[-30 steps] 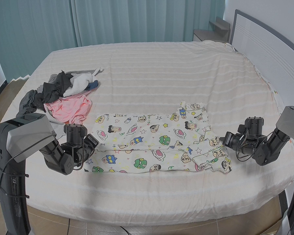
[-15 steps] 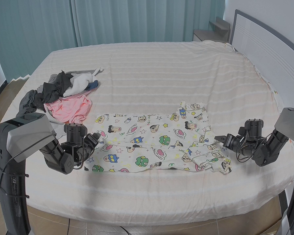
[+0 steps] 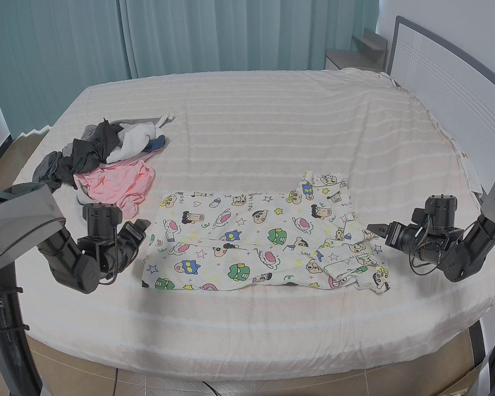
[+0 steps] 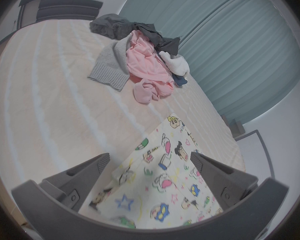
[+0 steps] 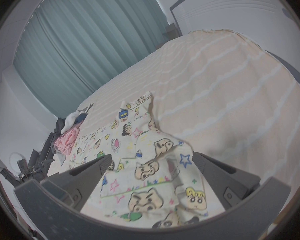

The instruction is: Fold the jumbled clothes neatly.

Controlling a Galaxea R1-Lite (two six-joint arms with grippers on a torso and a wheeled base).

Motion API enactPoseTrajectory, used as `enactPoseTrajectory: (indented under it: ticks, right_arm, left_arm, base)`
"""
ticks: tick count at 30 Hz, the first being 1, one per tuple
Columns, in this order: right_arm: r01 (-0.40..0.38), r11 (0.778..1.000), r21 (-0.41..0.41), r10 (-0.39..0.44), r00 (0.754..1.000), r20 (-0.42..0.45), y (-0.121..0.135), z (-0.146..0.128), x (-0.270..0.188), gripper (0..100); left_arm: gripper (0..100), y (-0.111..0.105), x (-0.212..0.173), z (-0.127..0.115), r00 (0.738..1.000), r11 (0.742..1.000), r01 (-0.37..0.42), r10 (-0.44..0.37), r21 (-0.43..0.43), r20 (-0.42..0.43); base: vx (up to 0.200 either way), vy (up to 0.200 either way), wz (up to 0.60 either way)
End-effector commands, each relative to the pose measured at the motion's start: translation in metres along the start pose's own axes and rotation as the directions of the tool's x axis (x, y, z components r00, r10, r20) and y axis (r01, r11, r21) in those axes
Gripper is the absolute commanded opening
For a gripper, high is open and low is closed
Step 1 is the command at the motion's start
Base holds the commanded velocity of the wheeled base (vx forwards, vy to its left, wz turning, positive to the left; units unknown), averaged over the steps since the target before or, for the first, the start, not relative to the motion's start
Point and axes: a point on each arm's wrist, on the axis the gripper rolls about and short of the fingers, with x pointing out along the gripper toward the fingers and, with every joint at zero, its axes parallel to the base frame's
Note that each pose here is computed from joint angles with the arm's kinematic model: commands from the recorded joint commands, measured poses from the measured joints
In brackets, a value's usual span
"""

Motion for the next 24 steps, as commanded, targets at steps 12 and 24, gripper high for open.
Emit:
enactPoseTrajectory:
  ticks: [12,24]
  right_arm:
    - [-0.188,0.978,-0.09,0.164,0.96,-0.227,0.099,-0.088,-0.067,100]
    - [-0.035,0.977,0.209,0.095,0.953,-0.286,0.1,-0.113,-0.042,100]
  left_arm:
    - [100,0.024,-0.158,-0.001,0.967,0.977,0.113,-0.15,-0.179,-0.207]
    - [100,0.026,-0.155,-0.004,0.964,0.979,0.1,-0.14,-0.18,-0.225]
  base:
    - [0.0,0.0,0.0]
    - [0.0,0.0,0.0]
